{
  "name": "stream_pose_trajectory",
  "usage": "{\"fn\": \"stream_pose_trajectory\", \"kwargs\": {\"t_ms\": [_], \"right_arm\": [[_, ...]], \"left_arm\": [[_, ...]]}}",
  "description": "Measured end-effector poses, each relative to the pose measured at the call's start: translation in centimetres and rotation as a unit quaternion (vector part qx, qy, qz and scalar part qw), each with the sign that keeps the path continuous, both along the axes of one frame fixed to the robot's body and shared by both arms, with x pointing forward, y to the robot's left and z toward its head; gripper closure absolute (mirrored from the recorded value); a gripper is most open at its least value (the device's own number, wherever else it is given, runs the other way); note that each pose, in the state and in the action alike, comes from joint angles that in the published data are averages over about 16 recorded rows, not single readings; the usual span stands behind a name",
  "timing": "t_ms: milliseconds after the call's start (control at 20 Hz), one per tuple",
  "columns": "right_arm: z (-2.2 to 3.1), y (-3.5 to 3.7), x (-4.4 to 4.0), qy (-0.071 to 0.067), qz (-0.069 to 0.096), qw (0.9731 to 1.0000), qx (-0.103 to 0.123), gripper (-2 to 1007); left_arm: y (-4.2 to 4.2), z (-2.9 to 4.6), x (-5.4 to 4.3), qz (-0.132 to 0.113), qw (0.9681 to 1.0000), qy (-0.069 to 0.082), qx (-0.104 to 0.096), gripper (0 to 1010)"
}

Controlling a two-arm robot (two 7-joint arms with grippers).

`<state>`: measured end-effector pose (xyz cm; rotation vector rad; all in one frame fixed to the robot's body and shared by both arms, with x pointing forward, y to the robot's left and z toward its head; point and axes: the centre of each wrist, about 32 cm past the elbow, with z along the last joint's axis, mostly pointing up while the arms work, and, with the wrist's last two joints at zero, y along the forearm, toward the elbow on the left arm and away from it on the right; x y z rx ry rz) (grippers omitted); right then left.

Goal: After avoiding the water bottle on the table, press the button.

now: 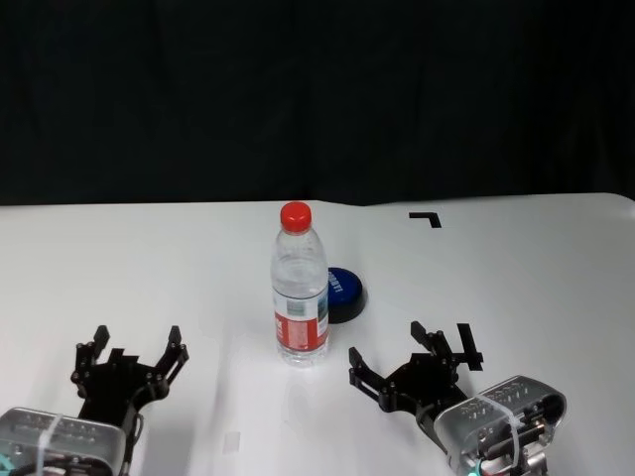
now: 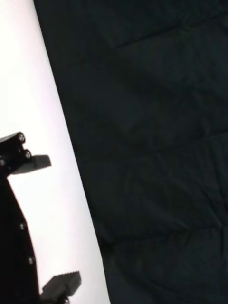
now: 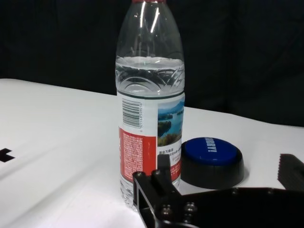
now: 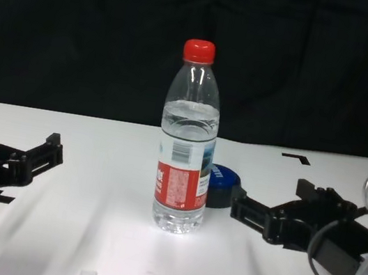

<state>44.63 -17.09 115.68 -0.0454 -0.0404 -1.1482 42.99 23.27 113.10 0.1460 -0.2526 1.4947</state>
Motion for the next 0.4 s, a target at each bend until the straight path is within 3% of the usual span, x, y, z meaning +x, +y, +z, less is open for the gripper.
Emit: {"fn": "stream_pose_trajectory", "kwargs": {"t_ms": [400], "right_arm": [[0.0, 0.06, -0.06, 0.0, 0.001, 1.0, -0.002, 2]], "left_arm": [[0.0, 0.0, 0.0, 0.0, 1.0, 0.0, 0.0, 1]]}}
